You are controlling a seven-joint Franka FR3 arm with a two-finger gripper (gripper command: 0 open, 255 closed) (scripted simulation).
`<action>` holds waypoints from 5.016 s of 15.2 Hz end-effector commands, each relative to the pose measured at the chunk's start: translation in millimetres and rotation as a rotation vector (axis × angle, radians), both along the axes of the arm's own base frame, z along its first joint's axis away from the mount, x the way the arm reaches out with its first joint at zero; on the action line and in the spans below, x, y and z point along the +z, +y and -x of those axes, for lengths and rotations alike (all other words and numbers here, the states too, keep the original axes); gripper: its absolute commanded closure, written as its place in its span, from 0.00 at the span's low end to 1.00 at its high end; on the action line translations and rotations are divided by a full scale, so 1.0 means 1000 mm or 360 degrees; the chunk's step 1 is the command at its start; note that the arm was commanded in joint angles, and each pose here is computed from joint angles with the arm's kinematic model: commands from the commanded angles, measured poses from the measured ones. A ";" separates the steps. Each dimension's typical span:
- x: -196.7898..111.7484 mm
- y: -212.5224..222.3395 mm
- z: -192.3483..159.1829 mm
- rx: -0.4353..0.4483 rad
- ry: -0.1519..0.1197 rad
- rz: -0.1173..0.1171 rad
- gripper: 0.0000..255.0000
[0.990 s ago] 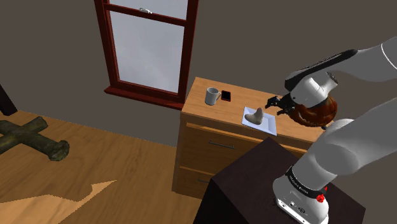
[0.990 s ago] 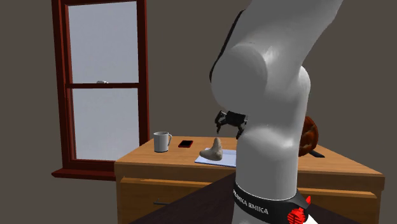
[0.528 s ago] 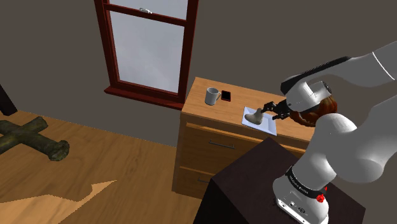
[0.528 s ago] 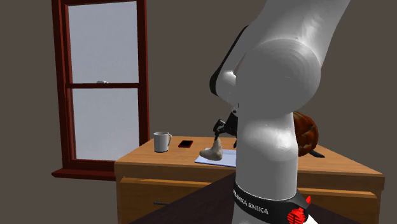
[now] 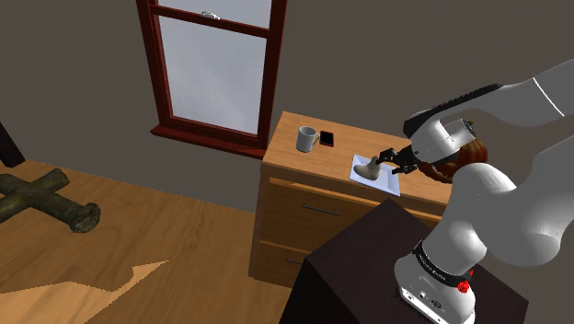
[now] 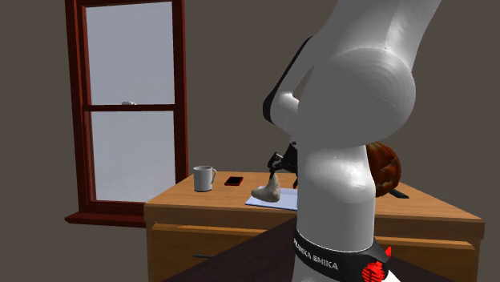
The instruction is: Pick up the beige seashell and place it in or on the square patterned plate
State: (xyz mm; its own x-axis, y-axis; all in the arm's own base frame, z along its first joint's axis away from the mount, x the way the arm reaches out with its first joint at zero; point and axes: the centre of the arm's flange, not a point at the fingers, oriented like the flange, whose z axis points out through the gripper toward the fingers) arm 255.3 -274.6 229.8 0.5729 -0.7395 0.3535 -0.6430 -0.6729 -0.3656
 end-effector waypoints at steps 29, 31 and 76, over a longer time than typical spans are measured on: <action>0.038 0.002 -0.134 0.0538 0.0865 0.0030 0.00; 0.028 0.003 -0.133 0.0538 0.0865 0.0030 0.00; 0.122 -0.051 -0.131 0.0538 0.0865 0.0030 1.00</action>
State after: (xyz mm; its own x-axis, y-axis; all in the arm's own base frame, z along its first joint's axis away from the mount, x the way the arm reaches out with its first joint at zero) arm 385.6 -326.5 355.5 0.8746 -0.4830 -0.0427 -0.4844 -0.8742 -0.0333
